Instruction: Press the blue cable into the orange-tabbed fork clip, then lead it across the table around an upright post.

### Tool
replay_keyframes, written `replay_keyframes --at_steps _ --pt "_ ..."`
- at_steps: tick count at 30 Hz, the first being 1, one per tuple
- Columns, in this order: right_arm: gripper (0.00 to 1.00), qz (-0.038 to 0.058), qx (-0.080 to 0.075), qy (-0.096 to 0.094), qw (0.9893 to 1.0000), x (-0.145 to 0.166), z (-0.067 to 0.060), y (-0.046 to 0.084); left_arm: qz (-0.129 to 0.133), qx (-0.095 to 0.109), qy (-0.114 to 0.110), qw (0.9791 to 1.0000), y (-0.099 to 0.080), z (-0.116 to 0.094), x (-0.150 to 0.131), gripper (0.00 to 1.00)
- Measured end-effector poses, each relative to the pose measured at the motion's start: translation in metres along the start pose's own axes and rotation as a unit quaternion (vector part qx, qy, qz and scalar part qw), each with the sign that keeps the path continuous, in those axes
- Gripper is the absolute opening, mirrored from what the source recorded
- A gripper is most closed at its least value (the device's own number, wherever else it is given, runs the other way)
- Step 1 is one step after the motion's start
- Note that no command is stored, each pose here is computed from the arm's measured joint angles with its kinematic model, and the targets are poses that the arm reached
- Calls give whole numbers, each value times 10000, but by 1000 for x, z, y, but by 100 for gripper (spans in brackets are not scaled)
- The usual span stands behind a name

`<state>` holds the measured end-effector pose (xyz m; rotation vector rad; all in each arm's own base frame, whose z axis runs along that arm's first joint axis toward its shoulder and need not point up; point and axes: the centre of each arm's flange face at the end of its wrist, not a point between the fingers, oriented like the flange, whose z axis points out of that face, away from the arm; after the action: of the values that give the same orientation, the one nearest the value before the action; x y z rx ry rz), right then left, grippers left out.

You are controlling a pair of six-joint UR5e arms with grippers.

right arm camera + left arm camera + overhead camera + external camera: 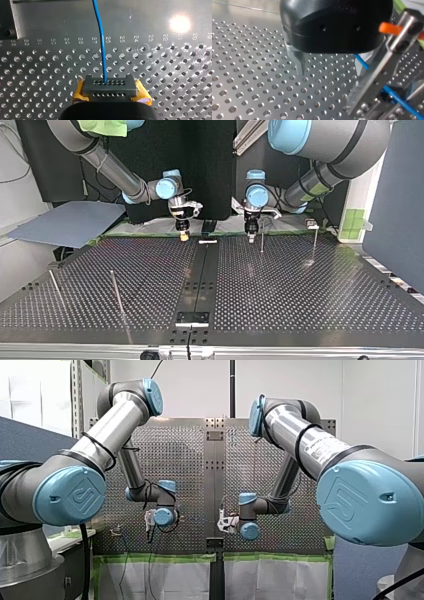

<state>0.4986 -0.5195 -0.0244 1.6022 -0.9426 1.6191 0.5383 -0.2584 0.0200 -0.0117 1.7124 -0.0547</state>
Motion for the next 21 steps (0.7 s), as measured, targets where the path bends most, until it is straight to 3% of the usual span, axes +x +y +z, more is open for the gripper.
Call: replay_keyframes --at_steps 5,13,21 --pt "0 -2 21 -2 10000 0 -1 -3 97 -17 19 9999 0 0 0 100" --pt "0 -2 37 -2 10000 0 -1 -5 496 -209 213 9983 1 -1 0 100" --pt "0 -2 42 -3 10000 0 -1 -5 579 -250 239 9977 -1 -2 0 100"
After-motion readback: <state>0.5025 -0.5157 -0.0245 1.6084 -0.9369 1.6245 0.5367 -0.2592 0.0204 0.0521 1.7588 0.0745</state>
